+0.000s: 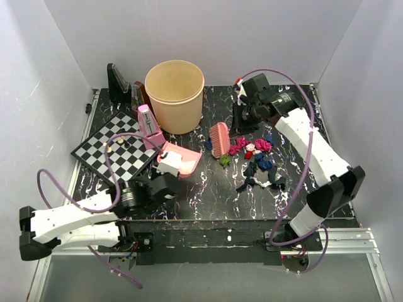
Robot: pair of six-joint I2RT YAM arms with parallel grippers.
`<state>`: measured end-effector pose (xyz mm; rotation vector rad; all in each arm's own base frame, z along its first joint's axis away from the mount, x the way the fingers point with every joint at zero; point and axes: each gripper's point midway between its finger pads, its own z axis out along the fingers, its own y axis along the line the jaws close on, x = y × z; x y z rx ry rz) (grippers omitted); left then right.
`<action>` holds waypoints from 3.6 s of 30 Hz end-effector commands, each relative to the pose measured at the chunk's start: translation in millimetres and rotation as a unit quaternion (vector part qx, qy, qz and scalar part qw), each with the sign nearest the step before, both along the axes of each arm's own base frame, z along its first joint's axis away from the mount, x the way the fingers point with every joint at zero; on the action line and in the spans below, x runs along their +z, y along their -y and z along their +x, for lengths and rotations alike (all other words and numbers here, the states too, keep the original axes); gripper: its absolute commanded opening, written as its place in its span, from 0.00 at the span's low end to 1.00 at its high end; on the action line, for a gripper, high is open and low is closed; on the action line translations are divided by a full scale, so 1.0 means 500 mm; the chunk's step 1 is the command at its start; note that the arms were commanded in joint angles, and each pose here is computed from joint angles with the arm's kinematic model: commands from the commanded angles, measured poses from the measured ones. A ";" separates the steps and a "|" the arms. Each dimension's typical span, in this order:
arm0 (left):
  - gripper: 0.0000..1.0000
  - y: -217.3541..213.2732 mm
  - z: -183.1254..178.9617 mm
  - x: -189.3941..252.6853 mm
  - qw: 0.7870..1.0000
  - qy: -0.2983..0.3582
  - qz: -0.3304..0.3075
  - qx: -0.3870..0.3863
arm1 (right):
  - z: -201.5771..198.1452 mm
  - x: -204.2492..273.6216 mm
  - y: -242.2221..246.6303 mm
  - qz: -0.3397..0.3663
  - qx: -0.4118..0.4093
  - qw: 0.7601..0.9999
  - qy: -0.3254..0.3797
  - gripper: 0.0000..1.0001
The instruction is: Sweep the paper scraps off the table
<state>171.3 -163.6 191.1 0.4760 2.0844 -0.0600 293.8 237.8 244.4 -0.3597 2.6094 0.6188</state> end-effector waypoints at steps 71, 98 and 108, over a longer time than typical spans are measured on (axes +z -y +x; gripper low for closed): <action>0.00 -0.043 0.026 0.040 0.998 0.061 0.025 0.021 | -0.341 -0.173 0.211 -0.004 -0.322 0.920 -0.223 0.01; 0.00 0.007 0.019 0.013 0.998 0.032 0.035 -0.028 | -0.029 -0.072 0.071 0.123 -0.269 0.950 -0.101 0.01; 0.00 0.118 -0.021 -0.040 0.995 -0.053 -0.026 -0.082 | -0.030 0.021 0.237 -0.019 -0.227 0.971 0.067 0.01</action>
